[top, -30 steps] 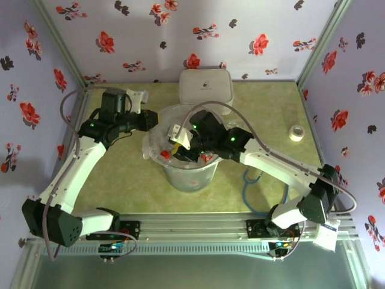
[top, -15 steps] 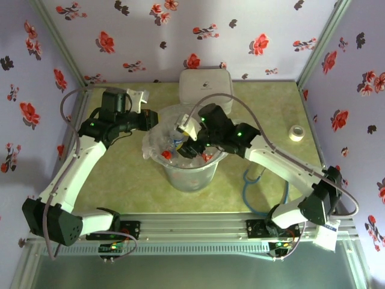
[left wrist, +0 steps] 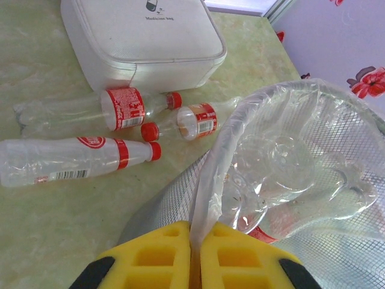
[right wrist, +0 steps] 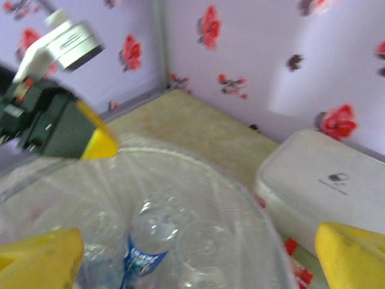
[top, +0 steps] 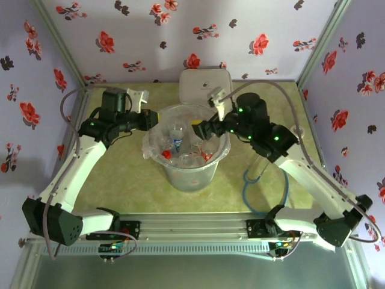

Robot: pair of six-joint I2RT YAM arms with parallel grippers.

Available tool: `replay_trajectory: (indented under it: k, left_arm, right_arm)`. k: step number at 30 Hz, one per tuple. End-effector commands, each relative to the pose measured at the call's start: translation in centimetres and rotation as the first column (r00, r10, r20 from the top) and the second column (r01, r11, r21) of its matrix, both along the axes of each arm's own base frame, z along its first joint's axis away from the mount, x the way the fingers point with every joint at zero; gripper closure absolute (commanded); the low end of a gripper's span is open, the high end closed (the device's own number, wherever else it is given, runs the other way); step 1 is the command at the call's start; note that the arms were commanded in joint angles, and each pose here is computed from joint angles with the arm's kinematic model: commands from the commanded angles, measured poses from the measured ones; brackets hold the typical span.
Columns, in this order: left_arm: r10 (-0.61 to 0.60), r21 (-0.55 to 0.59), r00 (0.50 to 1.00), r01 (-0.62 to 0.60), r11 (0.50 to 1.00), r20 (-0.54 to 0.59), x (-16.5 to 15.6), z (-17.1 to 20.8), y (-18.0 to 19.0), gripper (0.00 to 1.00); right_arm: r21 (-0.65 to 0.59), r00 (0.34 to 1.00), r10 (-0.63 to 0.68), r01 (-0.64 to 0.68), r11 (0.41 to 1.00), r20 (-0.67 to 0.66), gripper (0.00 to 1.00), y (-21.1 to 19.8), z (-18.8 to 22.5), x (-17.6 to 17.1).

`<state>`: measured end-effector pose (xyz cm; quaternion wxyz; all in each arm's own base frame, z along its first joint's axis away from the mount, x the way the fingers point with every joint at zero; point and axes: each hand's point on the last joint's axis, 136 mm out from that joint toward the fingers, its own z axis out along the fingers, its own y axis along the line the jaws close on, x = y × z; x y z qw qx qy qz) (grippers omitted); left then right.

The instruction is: Put the plastic bottles in the bin

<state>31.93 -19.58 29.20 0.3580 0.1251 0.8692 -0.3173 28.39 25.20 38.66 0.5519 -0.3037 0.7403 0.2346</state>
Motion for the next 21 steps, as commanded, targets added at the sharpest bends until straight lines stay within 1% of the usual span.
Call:
replay_trajectory:
  k: [1,4,6,8,11,13,16,17,18,21]
  left_arm:
    - [0.004,0.053,0.999,-0.001,0.999,-0.045,-0.5,-1.3,0.3,1.0]
    - [0.014,0.066,0.999,-0.012,0.998,-0.033,-0.5,-1.1,0.7,1.0]
    - [0.017,0.065,0.999,-0.015,0.998,-0.028,-0.7,-0.8,0.9,1.0]
    - [0.042,0.048,0.998,-0.04,0.998,-0.043,-0.8,-0.7,1.5,1.0]
    - [0.097,0.002,0.992,-0.097,0.995,-0.08,-0.7,-0.7,2.8,1.0]
    - [0.123,-0.008,0.988,-0.125,0.992,-0.091,-0.7,-0.7,3.7,1.0]
    - [0.146,0.0,0.984,-0.147,0.989,-0.1,-1.0,-0.7,4.7,1.0]
    - [0.153,0.004,0.983,-0.153,0.988,-0.099,-1.2,-0.6,5.1,1.0]
    - [0.165,0.006,0.981,-0.166,0.986,-0.097,-1.4,-0.4,5.6,1.0]
    - [0.212,0.011,0.973,-0.211,0.977,-0.091,-1.7,0.0,7.4,1.0]
  right_arm:
    - [0.091,0.977,-0.206,0.209,0.974,-0.048,0.01,-4.0,0.2,2.6]
    - [0.137,0.933,-0.34,0.355,0.925,-0.12,0.01,-7.7,-0.8,4.3]
    - [0.15,0.887,-0.429,0.454,0.878,-0.172,0.01,-10.2,-1.7,5.2]
    - [0.137,0.846,-0.489,0.522,0.842,-0.212,0.01,-11.9,-2.9,5.8]
    - [0.079,0.783,-0.567,0.602,0.795,-0.256,0.01,-13.5,-5.1,6.6]
    - [0.036,0.721,-0.621,0.661,0.749,-0.307,0.01,-14.4,-6.8,7.4]
    - [-0.01,0.59,-0.695,0.759,0.651,-0.411,0.01,-16.4,-9.4,8.5]
    - [-0.018,0.535,-0.715,0.795,0.606,-0.45,0.01,-17.1,-10.3,8.9]
    - [-0.017,0.479,-0.727,0.829,0.559,-0.492,0.01,-17.8,-11.1,9.2]
    - [0.029,0.377,-0.686,0.887,0.461,-0.622,0.01,-18.0,-13.9,10.1]
